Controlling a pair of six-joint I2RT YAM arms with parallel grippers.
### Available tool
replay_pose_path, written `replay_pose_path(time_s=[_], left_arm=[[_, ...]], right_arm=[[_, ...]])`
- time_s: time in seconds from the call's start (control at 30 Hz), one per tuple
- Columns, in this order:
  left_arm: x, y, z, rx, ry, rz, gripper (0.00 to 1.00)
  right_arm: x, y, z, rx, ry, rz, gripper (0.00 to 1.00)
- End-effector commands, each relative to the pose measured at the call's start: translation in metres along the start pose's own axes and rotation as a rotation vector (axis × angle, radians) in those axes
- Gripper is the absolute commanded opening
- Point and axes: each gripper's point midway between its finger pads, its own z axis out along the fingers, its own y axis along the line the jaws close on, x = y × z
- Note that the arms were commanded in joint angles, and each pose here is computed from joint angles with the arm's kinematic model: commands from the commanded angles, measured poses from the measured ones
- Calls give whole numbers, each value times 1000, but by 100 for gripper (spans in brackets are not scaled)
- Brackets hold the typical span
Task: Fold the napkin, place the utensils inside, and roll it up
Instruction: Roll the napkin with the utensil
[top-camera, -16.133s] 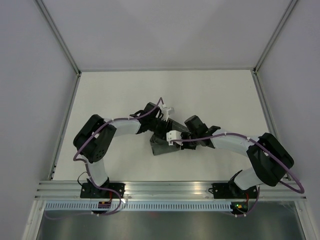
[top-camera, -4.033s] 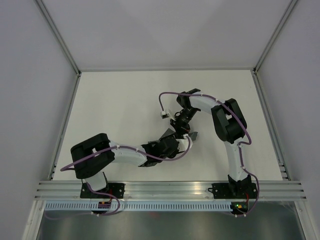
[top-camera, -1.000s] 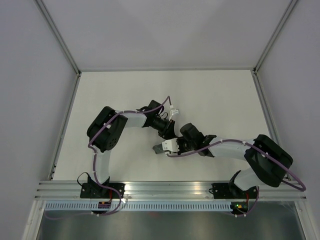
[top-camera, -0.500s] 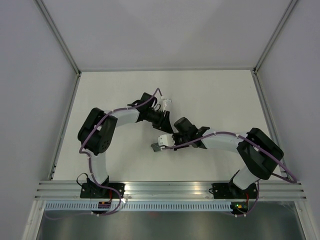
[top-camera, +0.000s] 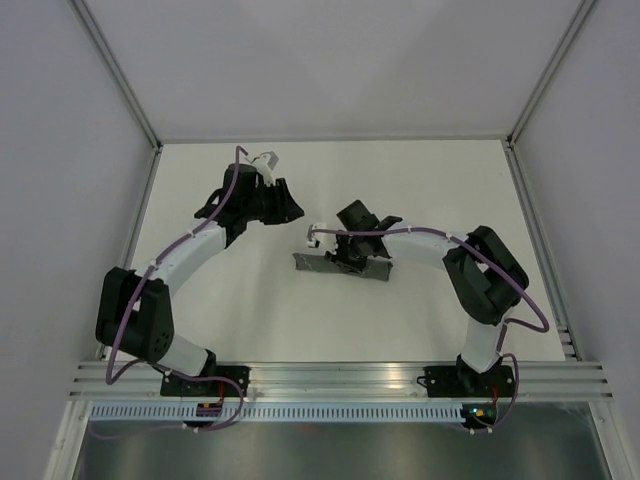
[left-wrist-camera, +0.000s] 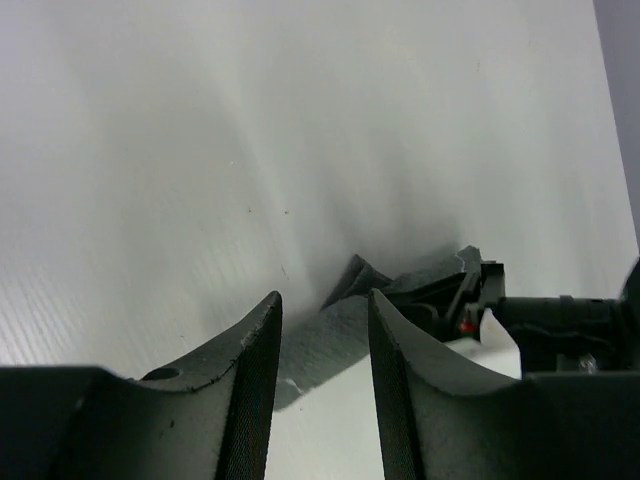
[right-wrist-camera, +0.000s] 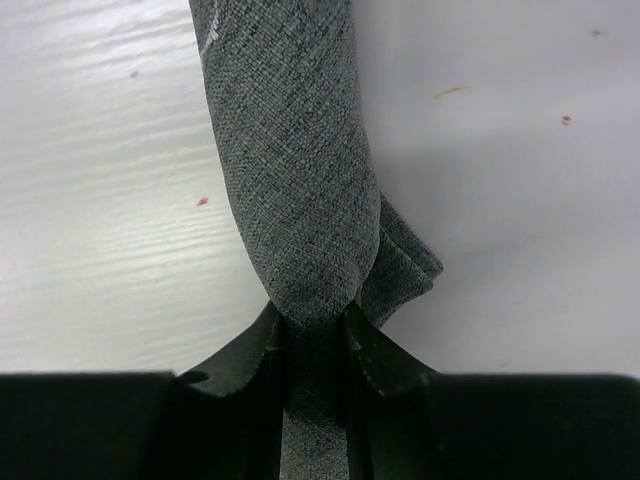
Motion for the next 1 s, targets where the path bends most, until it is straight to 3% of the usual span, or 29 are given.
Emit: replay_pose_path(time_s=[0.0,0.3,0.57,0.7,0.97], left_arm=[[-7,5,-22,-100,-95,-96,45],[13,7,-51,-122,-172,-200,44],[28,-3,-54,-77,-152,-236,44],[28,-9,-33,-77,-131,-237,44],[40,-10,49,-157,-74,-294,43]], right_arm=[[52,9,20,4,187,284,2],[62,-26,51,5,214,637,1],[29,-67,73,-8,82,979,1],[21,-77,76,12,36,1057,0],[24,-93,76,85,-12,1154,0]])
